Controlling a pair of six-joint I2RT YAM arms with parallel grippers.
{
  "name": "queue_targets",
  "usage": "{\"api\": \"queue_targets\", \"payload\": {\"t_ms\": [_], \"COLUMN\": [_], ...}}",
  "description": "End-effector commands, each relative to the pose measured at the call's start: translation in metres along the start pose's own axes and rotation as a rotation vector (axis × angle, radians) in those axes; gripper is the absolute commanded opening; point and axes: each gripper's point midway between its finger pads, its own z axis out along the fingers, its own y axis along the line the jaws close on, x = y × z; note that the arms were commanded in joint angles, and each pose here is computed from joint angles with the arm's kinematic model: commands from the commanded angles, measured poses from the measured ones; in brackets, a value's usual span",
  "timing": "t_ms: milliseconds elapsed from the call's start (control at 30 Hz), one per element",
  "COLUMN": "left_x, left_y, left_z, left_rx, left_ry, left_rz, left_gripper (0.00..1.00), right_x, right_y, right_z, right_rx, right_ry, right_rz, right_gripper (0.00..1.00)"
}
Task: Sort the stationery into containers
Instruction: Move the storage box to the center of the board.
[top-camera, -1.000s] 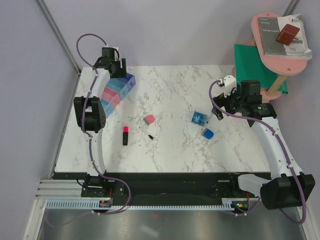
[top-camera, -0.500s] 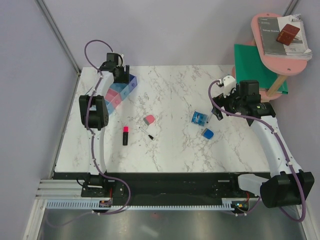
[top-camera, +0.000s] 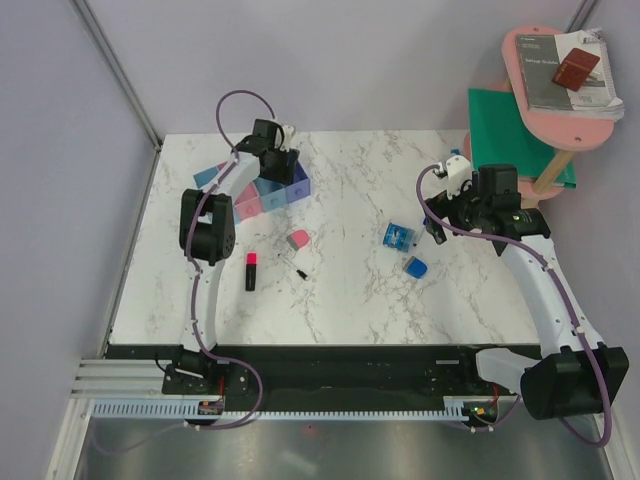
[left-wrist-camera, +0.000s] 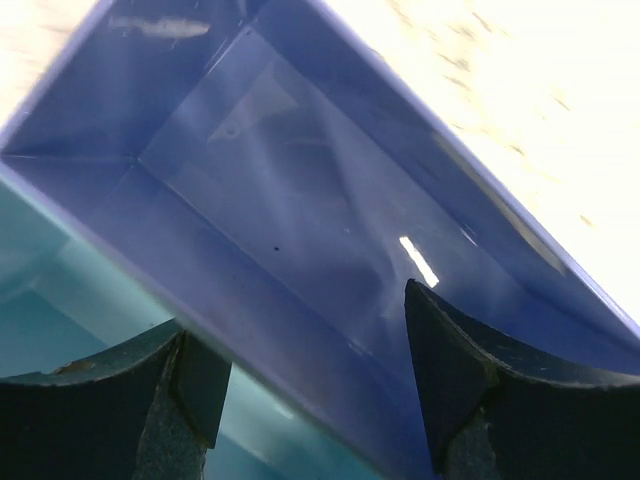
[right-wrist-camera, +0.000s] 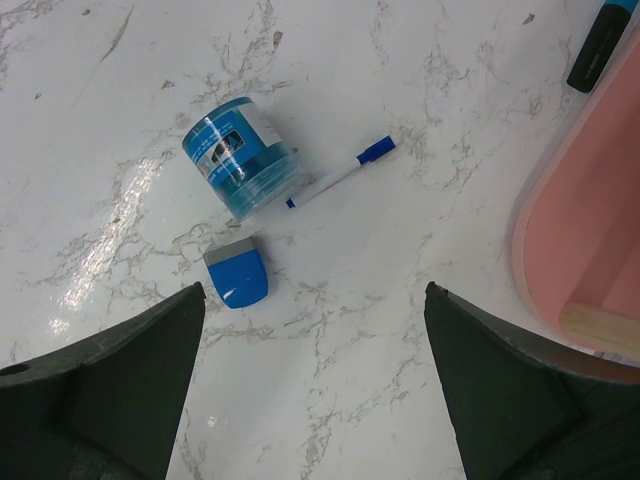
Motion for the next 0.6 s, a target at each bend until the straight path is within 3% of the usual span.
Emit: {"api": "queue_targets", "payload": {"t_ms": [0, 267, 567], "left_x": [0.011, -0.015, -0.013], "left_y": [-0.053, -0.113, -0.182], "left_z": [-0.007, -0.013, -0.008], "left_rx": [0.118, 0.206, 0.289], "left_ry": [0.037, -0.023, -0.027], "left_rz": [0.098, 0.13, 0.188], "left_gripper": [0.73, 0.72, 0.72], "right_x": [-0.004, -0.002, 0.003], "right_y": [-0.001, 0.0, -0.001], "right_z": [-0.006, -0.005, -0.003], "right_rx": [0.019, 0.021, 0.023], "right_ry": [-0.032, -0.026, -0.012], "right_rz": [-0.016, -0.016, -0.02], "right_gripper": [0.98, 0.98, 0.98]}}
